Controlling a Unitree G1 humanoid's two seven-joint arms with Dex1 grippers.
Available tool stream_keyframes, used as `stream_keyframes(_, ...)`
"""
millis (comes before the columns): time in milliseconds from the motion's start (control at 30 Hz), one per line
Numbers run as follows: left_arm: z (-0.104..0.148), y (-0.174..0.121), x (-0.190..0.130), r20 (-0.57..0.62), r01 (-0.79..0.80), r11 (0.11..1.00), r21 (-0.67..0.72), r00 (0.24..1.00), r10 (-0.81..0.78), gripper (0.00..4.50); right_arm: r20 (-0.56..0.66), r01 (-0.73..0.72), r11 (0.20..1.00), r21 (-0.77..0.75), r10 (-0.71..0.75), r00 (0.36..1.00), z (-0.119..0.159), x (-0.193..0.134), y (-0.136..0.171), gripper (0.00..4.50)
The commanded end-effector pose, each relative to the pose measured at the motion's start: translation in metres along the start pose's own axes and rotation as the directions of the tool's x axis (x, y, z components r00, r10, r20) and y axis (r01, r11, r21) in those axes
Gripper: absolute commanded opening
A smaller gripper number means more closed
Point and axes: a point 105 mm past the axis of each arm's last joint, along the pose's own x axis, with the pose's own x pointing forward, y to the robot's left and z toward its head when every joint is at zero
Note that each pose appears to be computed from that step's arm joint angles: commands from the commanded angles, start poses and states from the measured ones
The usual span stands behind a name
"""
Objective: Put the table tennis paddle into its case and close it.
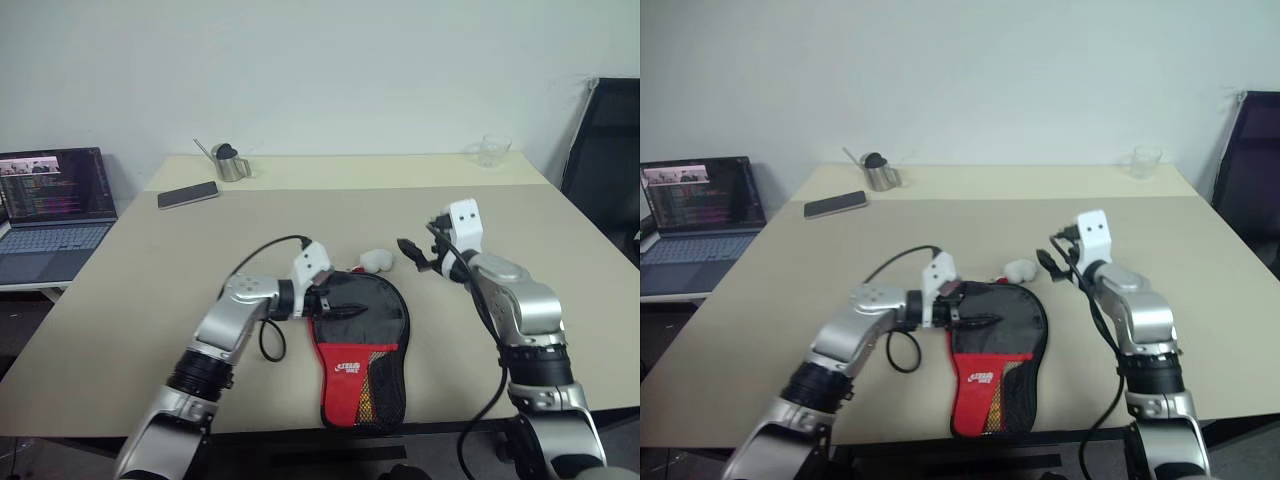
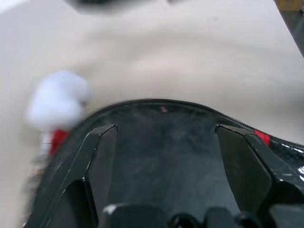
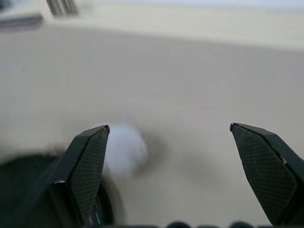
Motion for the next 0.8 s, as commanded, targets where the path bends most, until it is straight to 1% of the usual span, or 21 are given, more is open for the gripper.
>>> stream_keyframes(33,0.000,0.007,0.007,-0.003,-0.058,0.998,-0.019,0.998,0.058,4.22,0.039,-0.012,1.000,0.005,0.011,0.999,0.011,0.012,0.008,4.50)
stream_keyframes(67,-0.004,0.008,0.009,-0.015,-0.070,0.997,-0.020,0.997,0.070,4.49,0.042,-0.015,1.000,0.006,0.015,0.999,0.012,0.016,0.011,4.50)
stream_keyframes(267,-0.020,0.001,0.019,-0.079,-0.076,0.997,0.003,0.994,0.077,4.49,0.032,-0.030,0.998,0.046,0.029,0.999,0.012,0.042,0.026,4.50)
stream_keyframes(367,-0.025,-0.004,0.021,-0.091,-0.066,0.998,-0.022,0.994,0.064,4.49,-0.006,-0.012,0.997,0.077,0.012,1.000,0.001,0.054,0.030,4.50)
stream_keyframes(467,-0.027,-0.007,0.022,-0.100,-0.077,0.996,-0.040,0.992,0.072,4.49,-0.066,-0.003,0.989,0.149,0.013,0.998,-0.014,0.064,0.037,4.50)
stream_keyframes(567,-0.029,-0.008,0.022,-0.115,-0.091,0.995,-0.051,0.990,0.085,4.49,-0.175,0.033,0.989,0.143,-0.008,0.985,-0.038,0.070,0.042,4.50)
stream_keyframes(733,-0.029,-0.008,0.020,-0.124,-0.112,0.992,-0.066,0.987,0.103,4.49,-0.246,0.061,0.991,0.119,-0.030,0.969,-0.055,0.072,0.042,4.50)
stream_keyframes(800,-0.030,-0.009,0.020,-0.131,-0.114,0.991,-0.068,0.986,0.104,4.49,-0.255,0.064,0.991,0.116,-0.032,0.966,-0.058,0.073,0.041,4.50)
